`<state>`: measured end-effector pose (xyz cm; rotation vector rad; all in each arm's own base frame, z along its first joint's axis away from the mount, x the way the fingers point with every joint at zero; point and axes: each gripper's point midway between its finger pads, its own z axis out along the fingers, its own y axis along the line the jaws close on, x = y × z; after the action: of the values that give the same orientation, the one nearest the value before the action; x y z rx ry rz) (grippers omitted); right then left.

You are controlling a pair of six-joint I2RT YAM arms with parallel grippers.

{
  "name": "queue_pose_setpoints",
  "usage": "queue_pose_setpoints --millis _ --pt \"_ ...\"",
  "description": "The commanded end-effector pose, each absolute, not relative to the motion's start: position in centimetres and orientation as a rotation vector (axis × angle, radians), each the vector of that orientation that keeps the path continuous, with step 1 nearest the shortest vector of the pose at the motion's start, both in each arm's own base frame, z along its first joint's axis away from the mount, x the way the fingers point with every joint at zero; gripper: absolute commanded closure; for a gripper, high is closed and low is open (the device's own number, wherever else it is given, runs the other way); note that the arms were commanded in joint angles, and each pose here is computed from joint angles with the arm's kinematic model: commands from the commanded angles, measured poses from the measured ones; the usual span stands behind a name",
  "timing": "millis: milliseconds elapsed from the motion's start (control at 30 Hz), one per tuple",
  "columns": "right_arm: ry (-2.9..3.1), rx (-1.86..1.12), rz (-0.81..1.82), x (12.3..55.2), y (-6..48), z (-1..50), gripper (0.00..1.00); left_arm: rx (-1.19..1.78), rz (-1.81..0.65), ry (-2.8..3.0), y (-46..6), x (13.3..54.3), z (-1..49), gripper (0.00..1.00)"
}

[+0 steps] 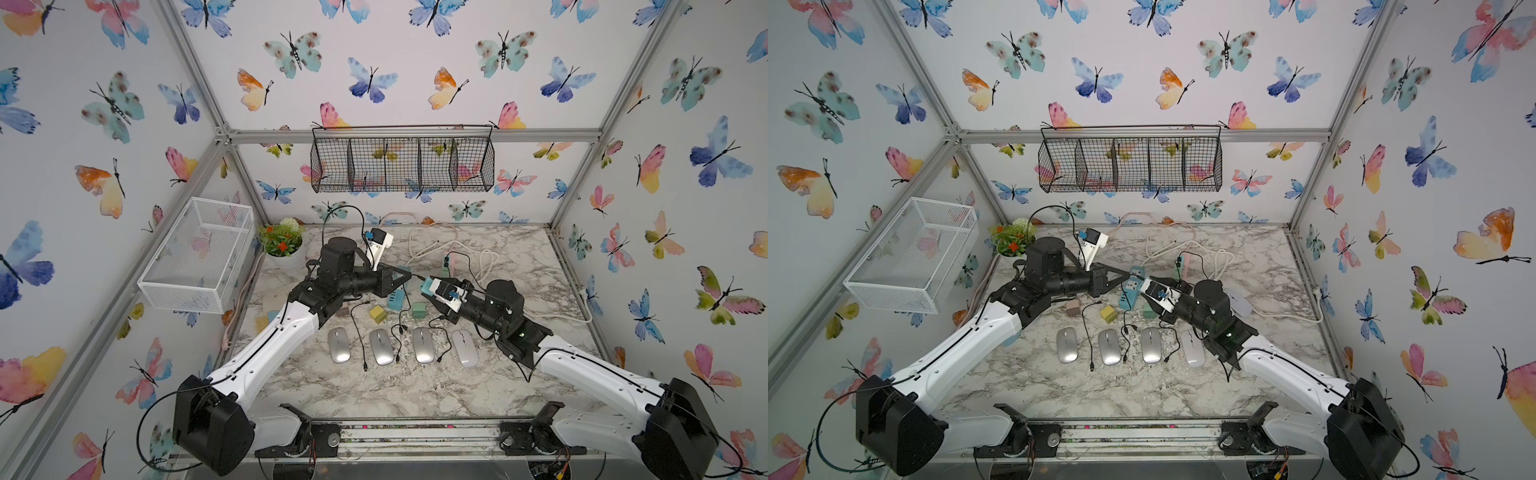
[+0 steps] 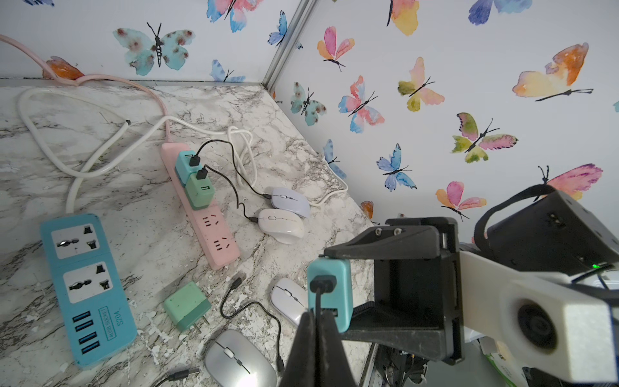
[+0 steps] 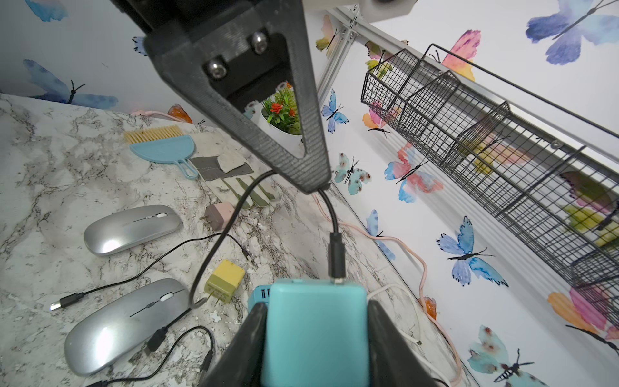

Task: Unplug the wireless mouse
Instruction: Remove the power cord from the plug.

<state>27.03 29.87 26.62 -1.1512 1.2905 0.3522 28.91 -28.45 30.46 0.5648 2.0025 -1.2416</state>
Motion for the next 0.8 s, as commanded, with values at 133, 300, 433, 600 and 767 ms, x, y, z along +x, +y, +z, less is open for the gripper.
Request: queue_pose_setpoints --millis 133,300,433,600,767 --pt "1.256 -1.113 0.359 27.1 30.0 28.4 0.76 0.592 -1.275 2.010 -28.9 28.6 29.9 0.66" --pt "1.257 -1.107 0.359 27.1 30.0 28.4 0.76 0.593 -1.278 2.016 -28.9 28.6 29.6 0.75" --pt "1.270 -1.101 0.350 27.3 29.8 28.1 0.76 0.594 -1.270 2.021 -28.9 28.6 29.5 0.92" --pt "1.311 -1.111 0.316 27.8 29.6 26.9 0.81 0.579 -1.222 2.020 -28.4 28.9 29.8 1.00" --pt "1.412 -1.132 0.215 28.8 28.4 24.6 0.92 0.505 -1.192 1.989 -26.0 29.7 31.2 1.00"
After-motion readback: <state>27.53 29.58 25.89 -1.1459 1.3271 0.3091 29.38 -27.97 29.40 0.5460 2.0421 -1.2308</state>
